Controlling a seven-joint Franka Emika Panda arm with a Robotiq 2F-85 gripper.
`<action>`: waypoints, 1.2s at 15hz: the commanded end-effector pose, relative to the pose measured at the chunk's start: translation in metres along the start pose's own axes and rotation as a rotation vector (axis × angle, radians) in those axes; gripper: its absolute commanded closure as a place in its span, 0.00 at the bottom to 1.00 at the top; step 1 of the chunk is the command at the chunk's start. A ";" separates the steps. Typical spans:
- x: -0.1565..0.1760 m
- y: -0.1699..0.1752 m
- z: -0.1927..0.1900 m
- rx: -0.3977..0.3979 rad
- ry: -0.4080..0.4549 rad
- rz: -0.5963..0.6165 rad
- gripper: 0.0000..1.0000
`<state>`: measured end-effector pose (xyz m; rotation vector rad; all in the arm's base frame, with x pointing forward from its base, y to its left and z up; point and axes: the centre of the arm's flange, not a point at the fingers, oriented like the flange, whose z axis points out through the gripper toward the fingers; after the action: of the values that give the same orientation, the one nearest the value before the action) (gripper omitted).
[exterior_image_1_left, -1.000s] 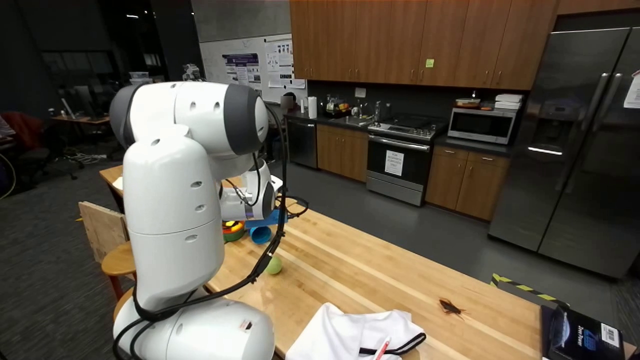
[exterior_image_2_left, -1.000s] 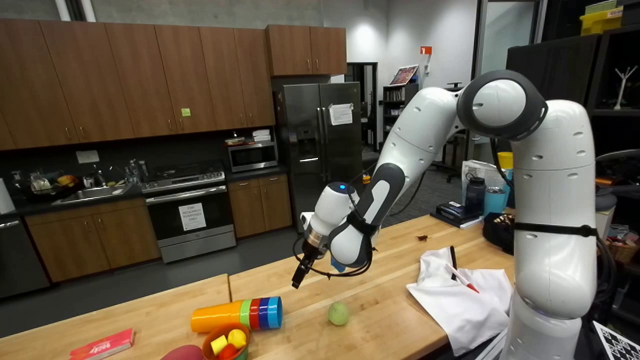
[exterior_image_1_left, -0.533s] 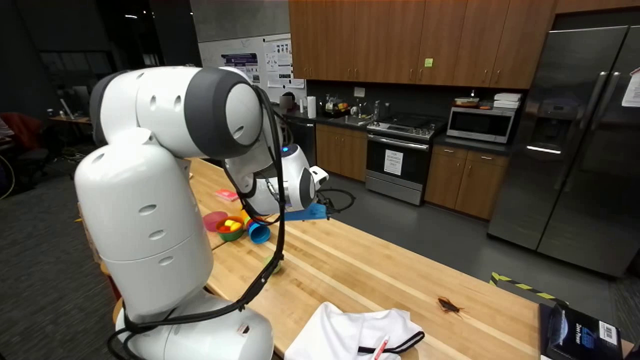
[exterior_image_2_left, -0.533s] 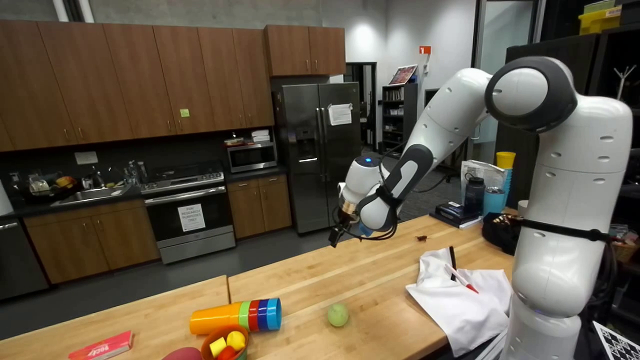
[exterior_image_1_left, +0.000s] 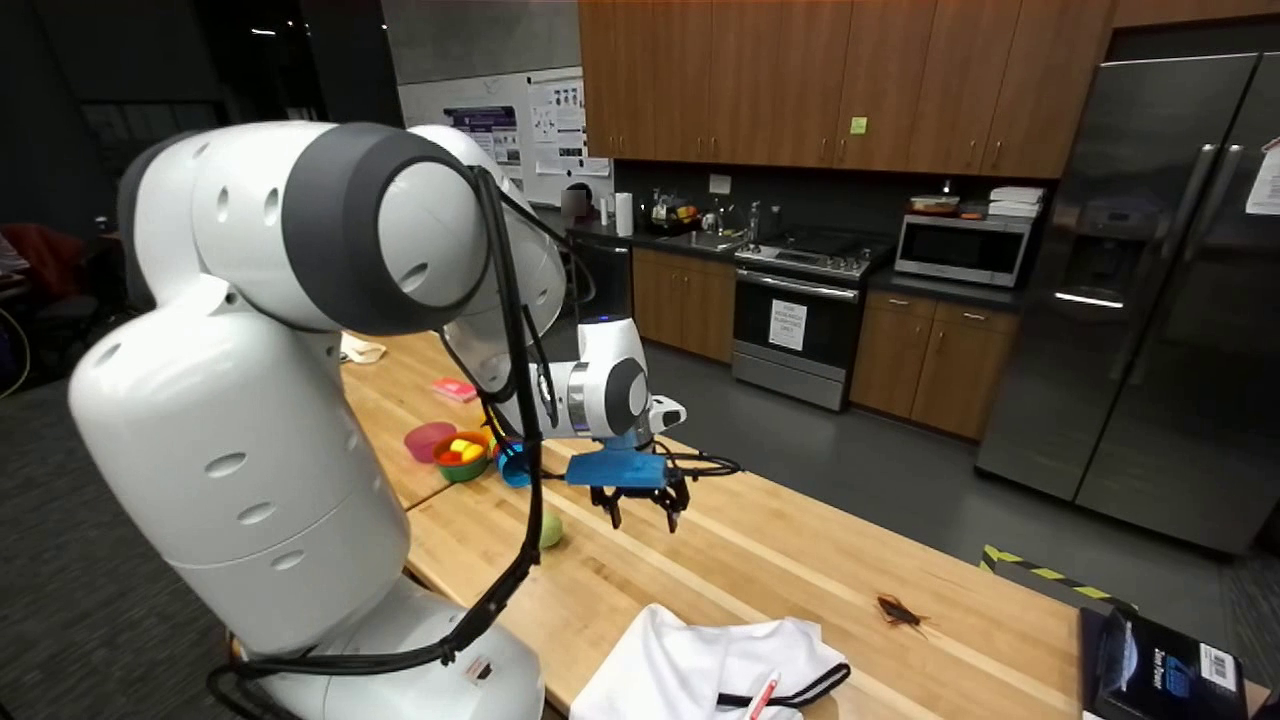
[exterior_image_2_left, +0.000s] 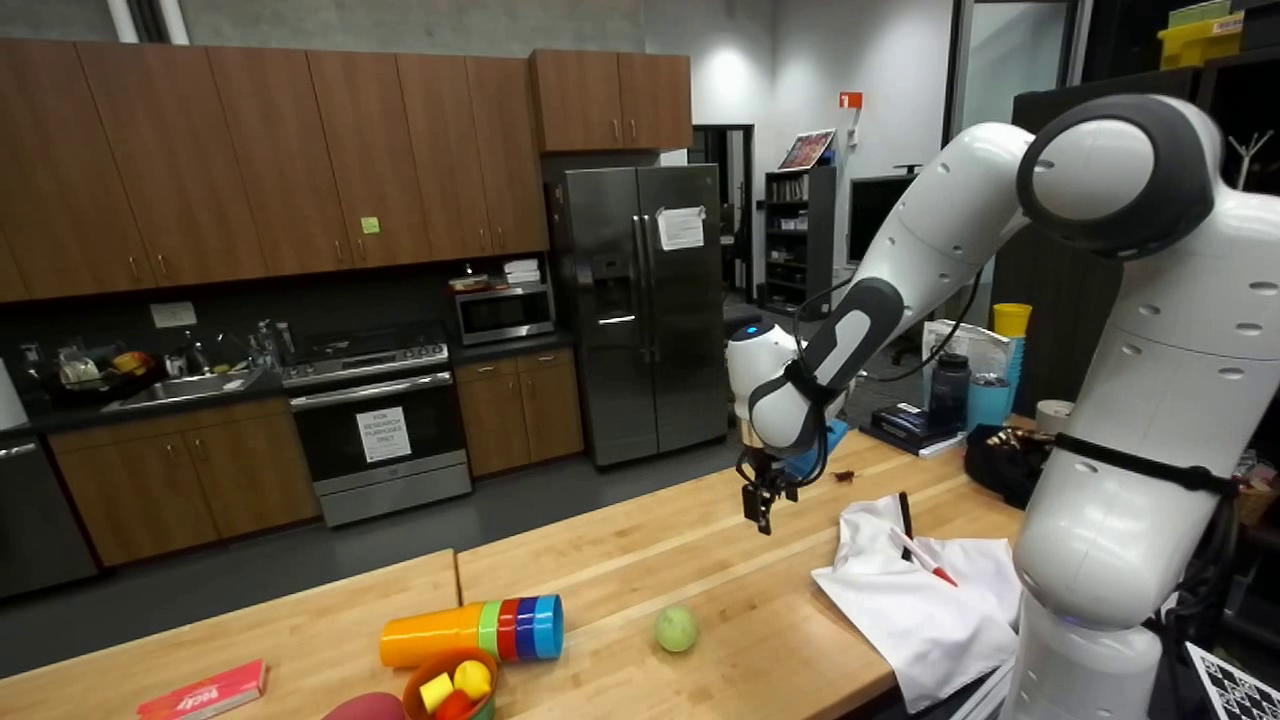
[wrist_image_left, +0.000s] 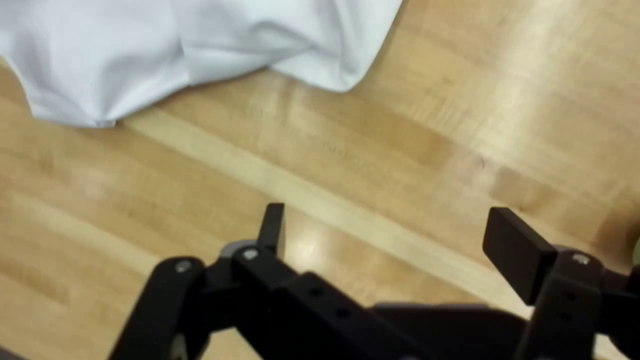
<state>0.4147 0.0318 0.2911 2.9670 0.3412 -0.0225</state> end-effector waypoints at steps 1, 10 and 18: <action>-0.009 0.001 0.003 0.029 -0.040 -0.016 0.00; -0.023 0.003 0.006 0.059 -0.070 -0.042 0.00; -0.026 -0.007 0.025 0.066 -0.091 -0.004 0.00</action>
<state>0.3885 0.0292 0.2731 3.0037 0.3955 -0.1833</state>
